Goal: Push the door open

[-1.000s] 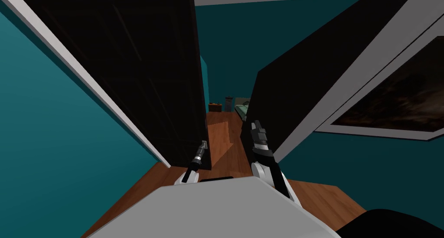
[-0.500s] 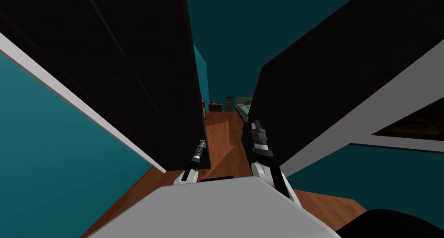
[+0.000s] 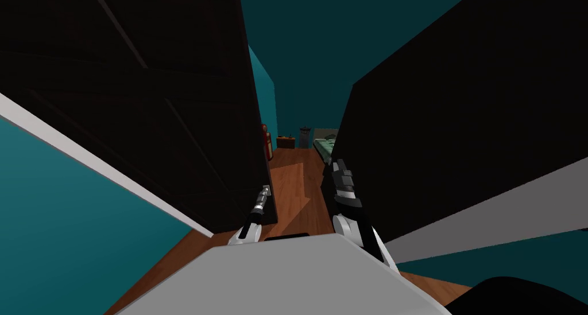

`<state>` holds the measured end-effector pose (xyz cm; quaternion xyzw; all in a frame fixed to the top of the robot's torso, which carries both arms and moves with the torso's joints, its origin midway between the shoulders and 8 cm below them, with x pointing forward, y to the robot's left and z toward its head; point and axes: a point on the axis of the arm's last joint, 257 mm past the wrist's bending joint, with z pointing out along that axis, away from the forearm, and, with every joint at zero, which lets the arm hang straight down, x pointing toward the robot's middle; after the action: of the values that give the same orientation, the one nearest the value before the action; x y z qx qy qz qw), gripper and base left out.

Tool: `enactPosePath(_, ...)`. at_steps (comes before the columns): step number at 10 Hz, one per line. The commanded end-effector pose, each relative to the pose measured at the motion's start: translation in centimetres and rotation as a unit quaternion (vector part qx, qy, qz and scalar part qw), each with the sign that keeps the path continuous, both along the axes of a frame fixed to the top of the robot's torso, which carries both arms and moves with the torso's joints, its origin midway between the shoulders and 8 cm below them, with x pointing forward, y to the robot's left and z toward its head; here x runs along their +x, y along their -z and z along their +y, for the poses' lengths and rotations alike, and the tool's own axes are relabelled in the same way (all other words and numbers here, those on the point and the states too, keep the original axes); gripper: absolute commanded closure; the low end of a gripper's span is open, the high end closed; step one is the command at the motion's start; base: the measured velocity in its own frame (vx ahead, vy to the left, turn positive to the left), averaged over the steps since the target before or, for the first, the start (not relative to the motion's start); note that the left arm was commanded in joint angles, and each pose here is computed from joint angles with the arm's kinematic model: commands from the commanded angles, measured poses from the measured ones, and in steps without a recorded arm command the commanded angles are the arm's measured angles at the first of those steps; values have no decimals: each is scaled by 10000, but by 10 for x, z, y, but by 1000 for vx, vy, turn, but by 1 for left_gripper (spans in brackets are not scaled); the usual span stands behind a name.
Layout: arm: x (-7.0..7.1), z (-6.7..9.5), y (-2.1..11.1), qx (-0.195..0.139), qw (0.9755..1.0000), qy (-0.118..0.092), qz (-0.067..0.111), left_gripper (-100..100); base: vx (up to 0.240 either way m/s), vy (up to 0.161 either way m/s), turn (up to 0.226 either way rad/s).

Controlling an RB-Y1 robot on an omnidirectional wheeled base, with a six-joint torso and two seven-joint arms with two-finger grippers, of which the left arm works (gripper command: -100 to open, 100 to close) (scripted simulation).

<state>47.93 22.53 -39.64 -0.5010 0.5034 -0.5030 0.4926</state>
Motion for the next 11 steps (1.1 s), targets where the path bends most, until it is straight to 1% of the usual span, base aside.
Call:
enactPosePath(1,2,19,-4,44,9998,-177,-59,100,197,-61,65)
enactPosePath(2,2,26,-5,46,9996,-259,-58,100,153,-73,53)
enactPosePath(4,2,26,-5,46,9996,-259,-58,100,64,-46,8)
enactPosePath(5,3,36,-5,49,9992,-383,-57,100,97,-51,50)
enactPosePath(6,3,42,-5,50,9989,-465,-56,100,186,-93,72)
enactPosePath(7,3,42,-5,50,9989,-465,-56,100,134,-73,40)
enactPosePath(8,3,52,-5,51,9983,-585,-55,100,115,-76,57)
enactPosePath(9,3,55,-5,51,9980,-625,-54,100,156,-71,64)
enactPosePath(11,2,68,-5,51,9970,-775,-51,100,192,-69,46)
